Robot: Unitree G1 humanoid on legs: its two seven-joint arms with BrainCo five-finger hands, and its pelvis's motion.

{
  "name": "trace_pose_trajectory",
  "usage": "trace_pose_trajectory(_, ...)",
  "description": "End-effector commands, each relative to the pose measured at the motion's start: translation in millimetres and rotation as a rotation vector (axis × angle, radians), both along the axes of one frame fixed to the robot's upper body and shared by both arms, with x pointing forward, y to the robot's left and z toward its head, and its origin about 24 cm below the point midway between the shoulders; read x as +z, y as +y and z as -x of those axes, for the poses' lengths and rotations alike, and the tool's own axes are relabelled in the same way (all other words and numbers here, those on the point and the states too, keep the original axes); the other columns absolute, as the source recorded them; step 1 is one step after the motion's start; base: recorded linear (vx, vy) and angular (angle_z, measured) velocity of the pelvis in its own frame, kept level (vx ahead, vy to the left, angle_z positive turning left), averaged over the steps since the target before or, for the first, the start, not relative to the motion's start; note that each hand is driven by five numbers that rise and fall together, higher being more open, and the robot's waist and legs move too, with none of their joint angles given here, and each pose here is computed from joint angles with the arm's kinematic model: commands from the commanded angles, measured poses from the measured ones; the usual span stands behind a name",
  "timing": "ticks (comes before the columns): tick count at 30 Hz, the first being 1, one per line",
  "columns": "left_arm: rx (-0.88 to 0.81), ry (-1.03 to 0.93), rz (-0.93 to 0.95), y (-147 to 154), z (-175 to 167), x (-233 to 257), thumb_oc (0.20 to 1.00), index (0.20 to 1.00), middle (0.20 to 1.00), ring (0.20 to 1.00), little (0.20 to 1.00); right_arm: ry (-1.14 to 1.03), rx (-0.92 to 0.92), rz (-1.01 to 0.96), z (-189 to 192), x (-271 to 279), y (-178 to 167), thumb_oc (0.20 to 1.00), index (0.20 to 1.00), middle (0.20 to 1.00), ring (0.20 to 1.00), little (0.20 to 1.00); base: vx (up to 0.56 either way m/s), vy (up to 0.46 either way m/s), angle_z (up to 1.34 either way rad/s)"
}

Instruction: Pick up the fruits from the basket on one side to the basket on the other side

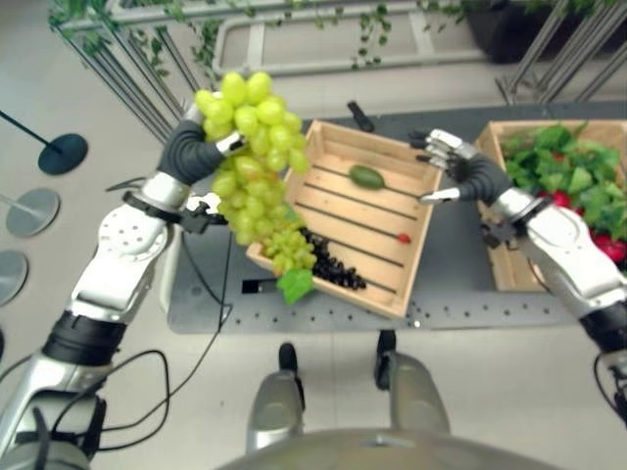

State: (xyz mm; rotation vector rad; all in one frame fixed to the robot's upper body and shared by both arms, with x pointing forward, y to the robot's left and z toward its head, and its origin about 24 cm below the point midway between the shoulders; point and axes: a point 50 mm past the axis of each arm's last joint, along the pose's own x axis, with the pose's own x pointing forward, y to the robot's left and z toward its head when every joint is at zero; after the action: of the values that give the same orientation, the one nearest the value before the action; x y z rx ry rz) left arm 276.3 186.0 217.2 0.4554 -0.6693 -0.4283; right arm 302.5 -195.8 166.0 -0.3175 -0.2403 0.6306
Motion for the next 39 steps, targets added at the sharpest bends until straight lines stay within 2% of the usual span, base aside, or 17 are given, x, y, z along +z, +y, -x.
trace_pose_trajectory(1, -0.125, -0.092, 0.026, -14, 9, 22, 0.200, 0.200, 0.200, 0.200, 0.200, -0.024, 0.154, -0.122, 1, 14, 32, 1.000, 1.000, 1.000, 1.000, 1.000, 0.06, 0.004, 0.00)
trace_pose_trajectory(16, -0.214, 0.004, -0.006, -43, -11, 8, 0.200, 0.200, 0.200, 0.200, 0.200, 0.185, 0.517, -0.270, 14, -7, 122, 1.000, 1.000, 1.000, 1.000, 1.000, 0.05, -0.003, -0.03)
trace_pose_trajectory(22, -0.275, 0.006, -0.027, -63, -15, 9, 0.200, 0.200, 0.200, 0.200, 0.200, 0.239, 0.631, -0.309, 24, -11, 151, 1.000, 1.000, 1.000, 1.000, 1.000, 0.04, -0.001, -0.01)
trace_pose_trajectory(27, -0.329, 0.022, -0.030, -77, -16, 5, 0.200, 0.200, 0.200, 0.200, 0.200, 0.272, 0.739, -0.310, 38, -12, 164, 1.000, 1.000, 1.000, 1.000, 1.000, 0.03, -0.001, -0.02)
trace_pose_trajectory(39, -0.360, 0.055, -0.032, -91, -15, -8, 0.200, 0.200, 0.200, 0.200, 0.200, 0.295, 0.837, -0.342, 54, -12, 177, 1.000, 1.000, 1.000, 1.000, 1.000, 0.01, -0.002, -0.04)
